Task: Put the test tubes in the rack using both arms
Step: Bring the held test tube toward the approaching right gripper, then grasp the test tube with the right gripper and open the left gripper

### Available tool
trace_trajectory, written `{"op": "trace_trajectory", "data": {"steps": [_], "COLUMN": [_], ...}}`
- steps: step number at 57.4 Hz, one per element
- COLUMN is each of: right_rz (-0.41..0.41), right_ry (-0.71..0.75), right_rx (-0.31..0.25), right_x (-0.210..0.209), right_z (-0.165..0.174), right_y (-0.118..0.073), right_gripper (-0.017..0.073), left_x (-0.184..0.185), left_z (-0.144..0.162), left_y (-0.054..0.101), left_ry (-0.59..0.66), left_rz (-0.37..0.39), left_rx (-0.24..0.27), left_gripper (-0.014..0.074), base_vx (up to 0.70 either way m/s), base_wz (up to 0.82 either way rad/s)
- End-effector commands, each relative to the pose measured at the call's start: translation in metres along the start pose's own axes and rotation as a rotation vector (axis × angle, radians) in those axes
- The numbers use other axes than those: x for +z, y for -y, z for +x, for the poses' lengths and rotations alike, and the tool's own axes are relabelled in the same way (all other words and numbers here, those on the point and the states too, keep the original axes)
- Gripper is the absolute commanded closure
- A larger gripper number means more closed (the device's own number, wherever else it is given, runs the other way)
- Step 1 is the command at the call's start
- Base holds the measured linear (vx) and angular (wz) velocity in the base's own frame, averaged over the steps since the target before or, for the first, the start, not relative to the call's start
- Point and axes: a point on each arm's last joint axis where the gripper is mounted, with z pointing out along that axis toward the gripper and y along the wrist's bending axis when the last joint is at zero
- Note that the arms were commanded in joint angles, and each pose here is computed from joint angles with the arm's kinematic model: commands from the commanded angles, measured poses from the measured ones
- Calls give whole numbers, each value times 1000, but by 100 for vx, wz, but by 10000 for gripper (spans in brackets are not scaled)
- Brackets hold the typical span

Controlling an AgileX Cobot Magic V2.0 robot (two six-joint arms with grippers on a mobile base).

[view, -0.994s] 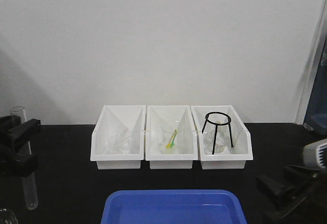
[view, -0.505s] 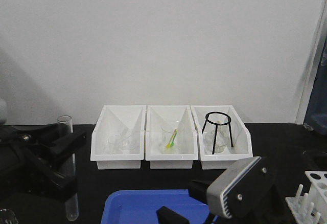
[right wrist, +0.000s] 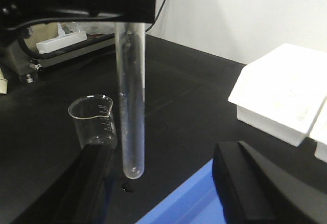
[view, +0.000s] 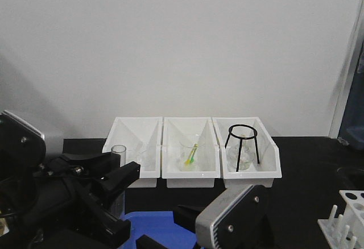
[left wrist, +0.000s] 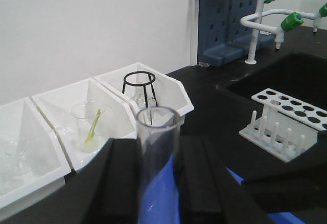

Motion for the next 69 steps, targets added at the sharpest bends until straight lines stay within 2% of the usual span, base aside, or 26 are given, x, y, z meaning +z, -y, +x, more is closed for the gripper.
{"op": "trace_trajectory", "data": {"steps": [1, 16, 44, 56, 65, 69], "right_rz": [-46, -120, -132, -130, -128, -127], "right_ry": [166, 251, 311, 314, 317, 314], "right_rx": [-37, -18, 25, 28, 30, 30], "right_x": [0, 14, 41, 53, 55, 56], "right_z": [-24, -19, -12, -19, -21, -20], "right_y": [-5, -10, -9, -8, -8, -8], "right_gripper": [80, 80, 80, 80, 81, 82], "left_x": [-5, 0, 4, 4, 5, 6], "left_z": [-24, -21, -14, -13, -11, -11], "left_y": [2, 2, 2, 13, 14, 14], "left_ry": [148, 134, 79, 67, 61, 61], "left_rz": [4, 4, 6, 47, 53, 55], "left_rx": [-40, -64, -64, -41, -35, -15], "left_gripper": [602, 602, 602, 602, 602, 602], "base_vx": [0, 0, 0, 0, 0, 0], "base_wz": [0, 0, 0, 0, 0, 0]}}
